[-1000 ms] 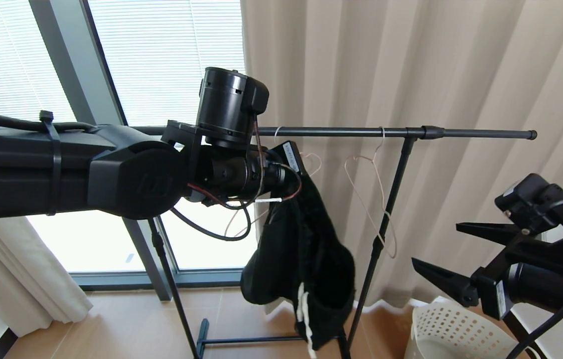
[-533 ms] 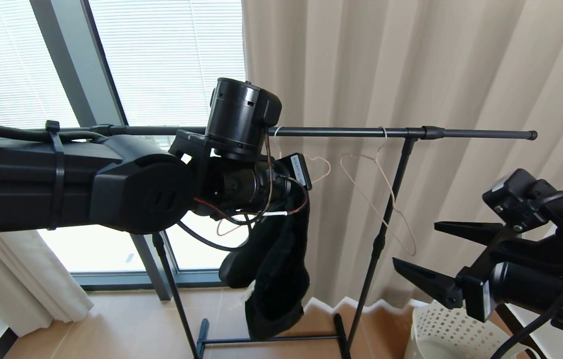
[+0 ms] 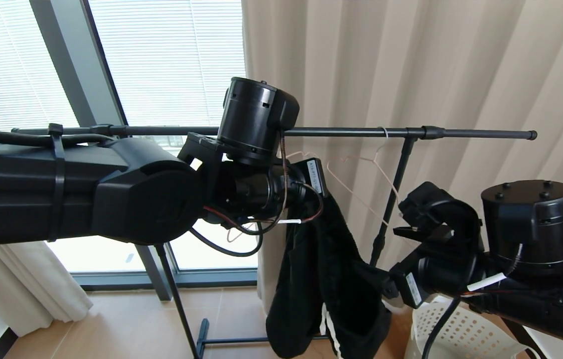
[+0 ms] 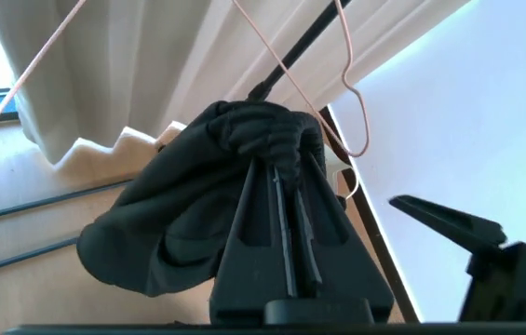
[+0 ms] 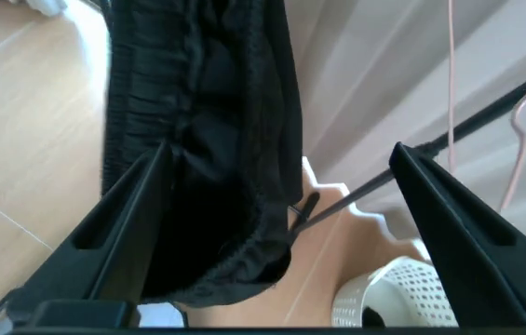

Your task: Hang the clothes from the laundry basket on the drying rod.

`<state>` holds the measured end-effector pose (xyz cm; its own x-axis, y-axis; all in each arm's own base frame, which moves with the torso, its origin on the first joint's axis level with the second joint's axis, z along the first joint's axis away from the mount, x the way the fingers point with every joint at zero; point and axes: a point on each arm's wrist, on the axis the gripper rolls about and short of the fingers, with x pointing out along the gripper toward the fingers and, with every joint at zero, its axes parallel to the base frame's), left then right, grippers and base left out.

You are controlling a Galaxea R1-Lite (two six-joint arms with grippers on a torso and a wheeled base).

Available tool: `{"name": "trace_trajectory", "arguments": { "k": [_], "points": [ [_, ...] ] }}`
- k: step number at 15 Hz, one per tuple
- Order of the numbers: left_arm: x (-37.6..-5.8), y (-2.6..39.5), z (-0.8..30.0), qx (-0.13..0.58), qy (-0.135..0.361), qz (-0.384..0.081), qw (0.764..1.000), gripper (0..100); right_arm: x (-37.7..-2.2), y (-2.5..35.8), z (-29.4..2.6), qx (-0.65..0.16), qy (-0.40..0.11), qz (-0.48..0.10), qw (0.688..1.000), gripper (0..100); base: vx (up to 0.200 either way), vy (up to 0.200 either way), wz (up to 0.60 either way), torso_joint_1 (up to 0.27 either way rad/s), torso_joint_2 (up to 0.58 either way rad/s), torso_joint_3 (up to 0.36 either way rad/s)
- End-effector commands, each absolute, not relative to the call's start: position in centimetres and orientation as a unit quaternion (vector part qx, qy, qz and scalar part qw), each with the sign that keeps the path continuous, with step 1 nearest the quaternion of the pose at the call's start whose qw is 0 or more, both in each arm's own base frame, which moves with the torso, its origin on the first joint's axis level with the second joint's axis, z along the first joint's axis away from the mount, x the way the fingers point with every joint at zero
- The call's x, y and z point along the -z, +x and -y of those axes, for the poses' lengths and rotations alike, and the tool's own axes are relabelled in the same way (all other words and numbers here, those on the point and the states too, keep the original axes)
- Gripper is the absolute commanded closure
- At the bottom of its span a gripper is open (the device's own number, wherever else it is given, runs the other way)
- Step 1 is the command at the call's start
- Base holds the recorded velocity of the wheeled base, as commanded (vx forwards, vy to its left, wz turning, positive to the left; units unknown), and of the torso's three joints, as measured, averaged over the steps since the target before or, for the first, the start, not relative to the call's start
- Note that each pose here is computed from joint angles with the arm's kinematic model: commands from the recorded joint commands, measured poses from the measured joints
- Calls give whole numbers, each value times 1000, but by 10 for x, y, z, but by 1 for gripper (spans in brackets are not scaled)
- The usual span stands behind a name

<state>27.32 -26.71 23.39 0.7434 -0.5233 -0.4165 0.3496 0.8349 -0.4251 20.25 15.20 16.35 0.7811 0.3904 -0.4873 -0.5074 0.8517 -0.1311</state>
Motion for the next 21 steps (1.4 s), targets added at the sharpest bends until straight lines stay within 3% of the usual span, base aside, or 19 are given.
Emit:
{"name": "trace_trajectory", "arguments": {
  "k": [1,6,12,14,21],
  "points": [
    [-235,271,269,241,-161,-268,919,100,-145,219,-151,-219,-137,-261,930,0,0,0,0,0,0,0],
    [-240,264,269,248,-163,-263,918,100,-117,235,-160,-215,-149,-295,919,0,0,0,0,0,0,0],
    [-237,265,268,243,-160,-267,919,100,-147,220,-145,-228,-110,-228,940,0,0,0,0,0,0,0],
    [-236,265,269,243,-159,-267,919,100,-162,205,-137,-278,-84,-187,938,0,0,0,0,0,0,0],
    [-239,264,270,249,-153,-262,920,100,-122,220,-147,-278,-109,-259,919,0,0,0,0,0,0,0]
  ]
}}
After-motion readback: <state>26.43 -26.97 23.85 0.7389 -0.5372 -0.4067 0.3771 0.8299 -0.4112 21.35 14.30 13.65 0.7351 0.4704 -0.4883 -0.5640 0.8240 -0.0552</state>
